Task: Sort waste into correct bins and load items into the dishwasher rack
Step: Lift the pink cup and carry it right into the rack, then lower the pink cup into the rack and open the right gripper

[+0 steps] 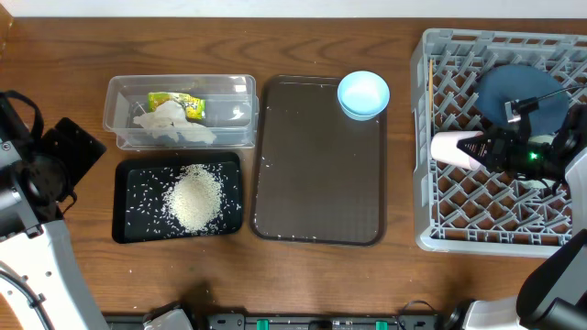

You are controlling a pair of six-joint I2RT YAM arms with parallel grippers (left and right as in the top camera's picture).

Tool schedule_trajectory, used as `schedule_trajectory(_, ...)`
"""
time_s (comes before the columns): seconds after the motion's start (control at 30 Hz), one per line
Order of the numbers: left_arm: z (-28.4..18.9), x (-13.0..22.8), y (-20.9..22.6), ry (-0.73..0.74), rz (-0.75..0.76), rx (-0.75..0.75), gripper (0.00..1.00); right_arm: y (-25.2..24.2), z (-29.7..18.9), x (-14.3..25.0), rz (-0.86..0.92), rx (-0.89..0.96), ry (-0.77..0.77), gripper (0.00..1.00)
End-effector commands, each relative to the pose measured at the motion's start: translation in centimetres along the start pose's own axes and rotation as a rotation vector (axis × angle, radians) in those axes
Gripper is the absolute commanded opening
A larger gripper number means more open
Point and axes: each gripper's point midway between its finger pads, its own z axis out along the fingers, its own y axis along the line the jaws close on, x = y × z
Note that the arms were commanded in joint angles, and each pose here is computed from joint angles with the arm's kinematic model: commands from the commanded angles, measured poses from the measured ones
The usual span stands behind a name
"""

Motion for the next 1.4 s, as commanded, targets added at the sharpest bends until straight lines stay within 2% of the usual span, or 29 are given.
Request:
schedule_trajectory(0.0,0.0,-0.2,0.2,-0.006,-0.001,-0.010,0.93,-0.2,0.3,0.6,0.000,-0.009,0.007,0.01)
schedule_trajectory(0.4,0.0,-0.2,0.2,-0.006,-0.001,-0.010,0.93,-2.2,1.5,0.3,-0.053,0.003,-0.048,0.01)
schedule_trajectory(0.57,0.0,-0.2,0.2,-0.006,-0.001,-0.010,0.93,-4.2,1.7,0.2,-0.062,0.096,-0.060,0.01)
schedule_trajectory(0.73,0.0,-0.2,0.2,-0.006,-0.001,-0.010,0.93,-4.4,1.7,0.2,-0.038,0.102,-0.060,0.02)
schedule_trajectory(0.97,0.0,-0.2,0.2,-0.006,-0.001,-0.010,0.93,-5.6,1.5,0.5,0.049,0.172,-0.053,0.14)
schedule_trajectory(1.07,0.0,-0.2,0.2,-0.006,-0.001,-0.010,0.93,-6.8,1.3,0.7,0.120,0.243,-0.056,0.15)
schedule_trajectory(1.2,0.0,-0.2,0.2,-0.006,-0.001,-0.010,0.93,-8.1,0.9,0.8,0.162,0.318,-0.058,0.24)
schedule_trajectory(1.37,0.0,-0.2,0.2,-0.006,-0.001,-0.010,0.93,-8.9,0.6,1.1,0.190,0.368,-0.055,0.27)
